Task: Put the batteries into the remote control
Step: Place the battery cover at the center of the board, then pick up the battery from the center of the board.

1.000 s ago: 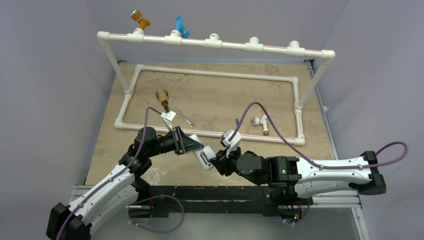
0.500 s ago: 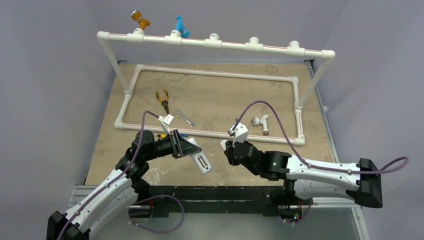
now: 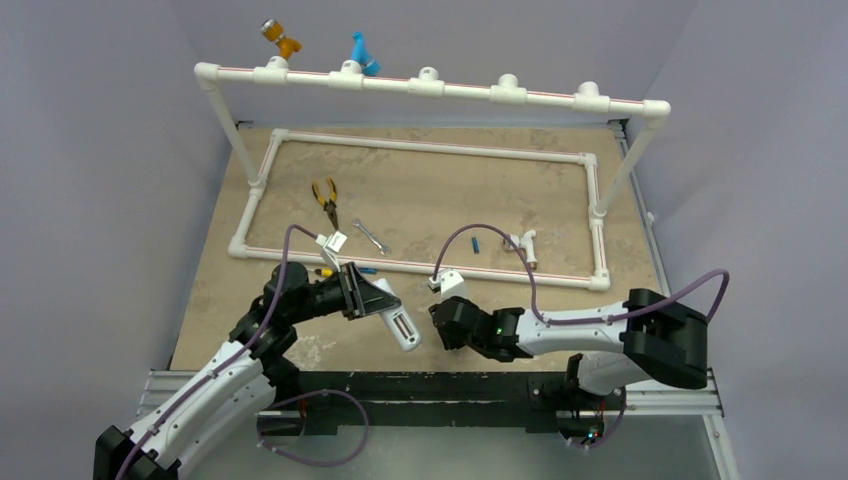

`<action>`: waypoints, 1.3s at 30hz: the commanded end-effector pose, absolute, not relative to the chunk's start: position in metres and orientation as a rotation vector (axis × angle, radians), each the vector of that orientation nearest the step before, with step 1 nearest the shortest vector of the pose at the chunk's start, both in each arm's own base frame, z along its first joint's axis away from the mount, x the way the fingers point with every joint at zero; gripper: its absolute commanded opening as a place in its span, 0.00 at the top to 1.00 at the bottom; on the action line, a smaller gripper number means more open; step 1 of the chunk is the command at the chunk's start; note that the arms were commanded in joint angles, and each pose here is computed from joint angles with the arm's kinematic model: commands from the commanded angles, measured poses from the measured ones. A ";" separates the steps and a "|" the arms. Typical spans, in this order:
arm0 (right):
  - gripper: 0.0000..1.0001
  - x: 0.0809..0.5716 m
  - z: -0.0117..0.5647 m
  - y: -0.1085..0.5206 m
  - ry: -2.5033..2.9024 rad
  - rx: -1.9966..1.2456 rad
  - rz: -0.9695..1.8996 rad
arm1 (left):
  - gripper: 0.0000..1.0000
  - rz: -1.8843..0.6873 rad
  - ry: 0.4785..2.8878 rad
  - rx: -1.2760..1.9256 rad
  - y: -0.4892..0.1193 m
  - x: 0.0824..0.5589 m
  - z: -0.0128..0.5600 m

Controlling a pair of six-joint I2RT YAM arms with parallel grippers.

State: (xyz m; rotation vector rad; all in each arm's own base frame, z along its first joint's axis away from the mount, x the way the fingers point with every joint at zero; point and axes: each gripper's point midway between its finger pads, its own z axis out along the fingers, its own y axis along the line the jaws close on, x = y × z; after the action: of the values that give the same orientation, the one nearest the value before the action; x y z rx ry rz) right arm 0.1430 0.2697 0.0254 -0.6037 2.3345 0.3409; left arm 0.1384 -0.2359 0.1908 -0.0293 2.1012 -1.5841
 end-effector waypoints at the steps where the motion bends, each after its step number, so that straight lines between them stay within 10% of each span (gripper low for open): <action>1: 0.57 0.151 0.038 0.290 2.314 -0.532 0.415 | 1.00 -1.576 2.061 0.009 -0.235 0.138 0.198; 9: 0.31 0.177 0.086 0.277 2.220 -0.448 0.380 | 1.00 -1.594 2.047 0.024 -0.236 0.137 0.203; 19: 0.51 0.279 0.142 0.226 2.207 -0.137 0.244 | 1.00 -1.581 2.071 0.037 -0.234 0.131 0.201; 39: 0.60 0.361 0.066 0.216 2.399 -0.141 0.186 | 1.00 -1.571 2.082 0.033 -0.233 0.131 0.200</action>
State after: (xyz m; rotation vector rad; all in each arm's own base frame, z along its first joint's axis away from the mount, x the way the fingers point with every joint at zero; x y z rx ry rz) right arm 0.3434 0.1998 0.0534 -0.1122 2.4425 0.1196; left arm 0.1311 -0.2308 0.1812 -0.0271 2.1483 -1.5545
